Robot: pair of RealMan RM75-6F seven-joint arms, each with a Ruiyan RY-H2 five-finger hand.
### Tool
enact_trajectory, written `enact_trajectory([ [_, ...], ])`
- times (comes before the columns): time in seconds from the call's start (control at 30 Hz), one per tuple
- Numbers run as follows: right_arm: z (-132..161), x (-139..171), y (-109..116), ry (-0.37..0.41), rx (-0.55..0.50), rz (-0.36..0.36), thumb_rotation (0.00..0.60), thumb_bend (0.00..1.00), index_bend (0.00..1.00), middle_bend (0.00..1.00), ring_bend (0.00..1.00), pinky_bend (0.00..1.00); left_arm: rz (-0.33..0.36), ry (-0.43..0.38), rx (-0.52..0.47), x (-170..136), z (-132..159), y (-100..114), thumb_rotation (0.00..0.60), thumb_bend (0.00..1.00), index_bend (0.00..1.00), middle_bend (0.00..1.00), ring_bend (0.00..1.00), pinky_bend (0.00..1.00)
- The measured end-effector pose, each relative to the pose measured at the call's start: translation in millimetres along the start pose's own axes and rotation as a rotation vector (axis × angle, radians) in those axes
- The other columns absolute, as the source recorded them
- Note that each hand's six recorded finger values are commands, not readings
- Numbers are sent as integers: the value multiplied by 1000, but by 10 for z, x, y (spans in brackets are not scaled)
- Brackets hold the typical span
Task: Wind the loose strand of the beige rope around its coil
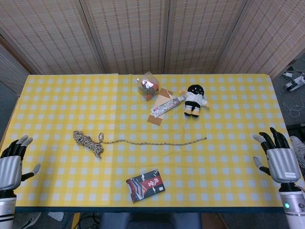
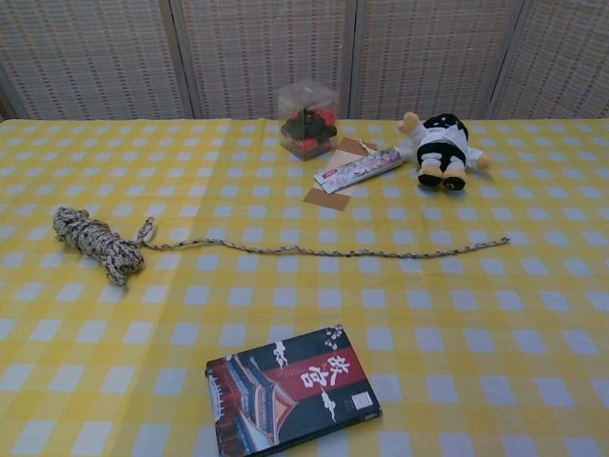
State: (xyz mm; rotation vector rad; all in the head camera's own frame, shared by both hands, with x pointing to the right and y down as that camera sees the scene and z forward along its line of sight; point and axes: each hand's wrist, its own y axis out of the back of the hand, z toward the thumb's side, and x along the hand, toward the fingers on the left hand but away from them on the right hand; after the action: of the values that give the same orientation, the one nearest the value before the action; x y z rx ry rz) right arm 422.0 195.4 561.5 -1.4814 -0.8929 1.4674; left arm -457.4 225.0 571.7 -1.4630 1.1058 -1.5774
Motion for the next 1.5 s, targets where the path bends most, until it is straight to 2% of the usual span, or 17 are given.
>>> enact_trajectory([
  [0.33,-13,26,47,-11,-14,-13,600,249,237,200,27,100,-4,-41,-9,79,133,-29,600,225,214,171,155,200],
  [0.63,37,38,85,-4,-22,-14,600,249,237,200,28,100,-6,-188,6,356,499,-61,600,225,252,220,181,200],
  [0.93,47,66,136,-4,-29,-23,600,249,237,200,28,100,-82,-363,87,763,968,-334,600,225,273,236,183,200],
  [1.17,10,84,157,-15,-34,-25,600,249,237,200,28,101,-146,-480,223,1070,1288,-614,600,224,296,254,183,200],
  [1.3,-10,93,156,-21,-38,-24,600,249,237,200,28,101,-168,-519,288,1139,1369,-748,600,225,295,254,183,200],
  [1.5,-48,96,148,-31,-46,-21,600,249,237,200,28,103,-190,-511,332,1210,1289,-867,600,225,300,258,183,200],
])
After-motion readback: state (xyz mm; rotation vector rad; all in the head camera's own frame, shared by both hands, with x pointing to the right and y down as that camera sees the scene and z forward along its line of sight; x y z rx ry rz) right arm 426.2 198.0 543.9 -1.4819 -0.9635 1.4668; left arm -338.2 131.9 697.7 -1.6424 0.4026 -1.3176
